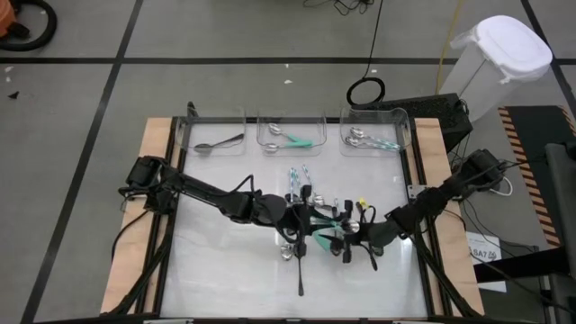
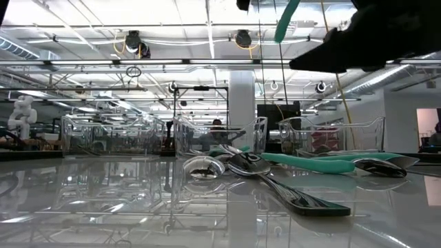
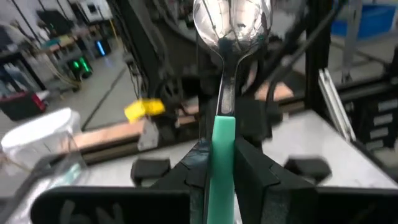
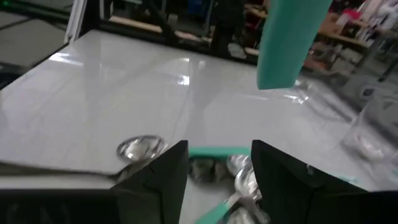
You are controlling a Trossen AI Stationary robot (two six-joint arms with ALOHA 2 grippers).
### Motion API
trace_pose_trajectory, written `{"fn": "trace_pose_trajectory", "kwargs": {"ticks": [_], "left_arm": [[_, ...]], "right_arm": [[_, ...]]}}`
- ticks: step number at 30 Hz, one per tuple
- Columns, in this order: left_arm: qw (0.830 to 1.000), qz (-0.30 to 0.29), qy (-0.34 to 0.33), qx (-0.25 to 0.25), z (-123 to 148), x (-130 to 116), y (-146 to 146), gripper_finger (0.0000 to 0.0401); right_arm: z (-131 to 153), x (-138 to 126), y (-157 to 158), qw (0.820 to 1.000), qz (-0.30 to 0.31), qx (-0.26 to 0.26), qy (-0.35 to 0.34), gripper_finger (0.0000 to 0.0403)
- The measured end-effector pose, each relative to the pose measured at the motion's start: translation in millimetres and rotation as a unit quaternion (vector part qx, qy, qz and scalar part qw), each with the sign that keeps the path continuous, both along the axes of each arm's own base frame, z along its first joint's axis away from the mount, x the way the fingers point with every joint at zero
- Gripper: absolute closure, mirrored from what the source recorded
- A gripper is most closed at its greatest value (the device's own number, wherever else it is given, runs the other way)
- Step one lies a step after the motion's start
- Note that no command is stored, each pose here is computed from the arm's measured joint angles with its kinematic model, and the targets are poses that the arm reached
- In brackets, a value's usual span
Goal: Sort silverware by color (type)
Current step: Put the green spoon into the center transparent bin
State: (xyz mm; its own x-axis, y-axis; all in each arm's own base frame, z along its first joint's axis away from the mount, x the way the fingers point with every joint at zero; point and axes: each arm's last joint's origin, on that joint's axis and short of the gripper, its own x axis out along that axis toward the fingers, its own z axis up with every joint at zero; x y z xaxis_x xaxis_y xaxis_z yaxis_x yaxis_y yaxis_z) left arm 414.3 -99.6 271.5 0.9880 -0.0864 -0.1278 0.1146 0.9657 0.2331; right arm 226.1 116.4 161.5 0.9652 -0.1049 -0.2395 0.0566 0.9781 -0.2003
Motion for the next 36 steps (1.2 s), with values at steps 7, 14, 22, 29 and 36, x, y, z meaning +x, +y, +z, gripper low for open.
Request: {"fn": "trace_pose_trajectory", "kwargs": {"ticks": [7, 14, 22, 29, 36], "left_arm": [[0.999, -0.010, -0.053, 0.011, 10.0, -1.1, -7.5, 0.0355], [0.998, 0.001, -0.065, 0.001, 2.0, 5.8, -5.2, 0.0355], [0.991, 0.013, -0.130, -0.010, -28.1, 25.0, -5.0, 0.0355], [0.988, -0.020, -0.151, -0.009, -43.5, 31.5, -4.0, 0.0355], [0.987, -0.021, -0.156, 0.008, -42.9, 31.7, -2.8, 0.0355]], "right_arm": [[32.7, -7.8, -6.5, 0.998, 0.005, -0.007, -0.061, 0.0232], [57.7, -22.3, -14.4, 0.996, 0.019, -0.006, -0.085, 0.0232], [57.4, -25.7, -15.3, 0.996, 0.054, 0.020, -0.065, 0.0232], [52.3, -27.9, -16.6, 0.998, 0.051, 0.018, -0.035, 0.0240], [58.4, -34.5, -20.2, 0.998, 0.053, 0.018, -0.035, 0.0268]]}}
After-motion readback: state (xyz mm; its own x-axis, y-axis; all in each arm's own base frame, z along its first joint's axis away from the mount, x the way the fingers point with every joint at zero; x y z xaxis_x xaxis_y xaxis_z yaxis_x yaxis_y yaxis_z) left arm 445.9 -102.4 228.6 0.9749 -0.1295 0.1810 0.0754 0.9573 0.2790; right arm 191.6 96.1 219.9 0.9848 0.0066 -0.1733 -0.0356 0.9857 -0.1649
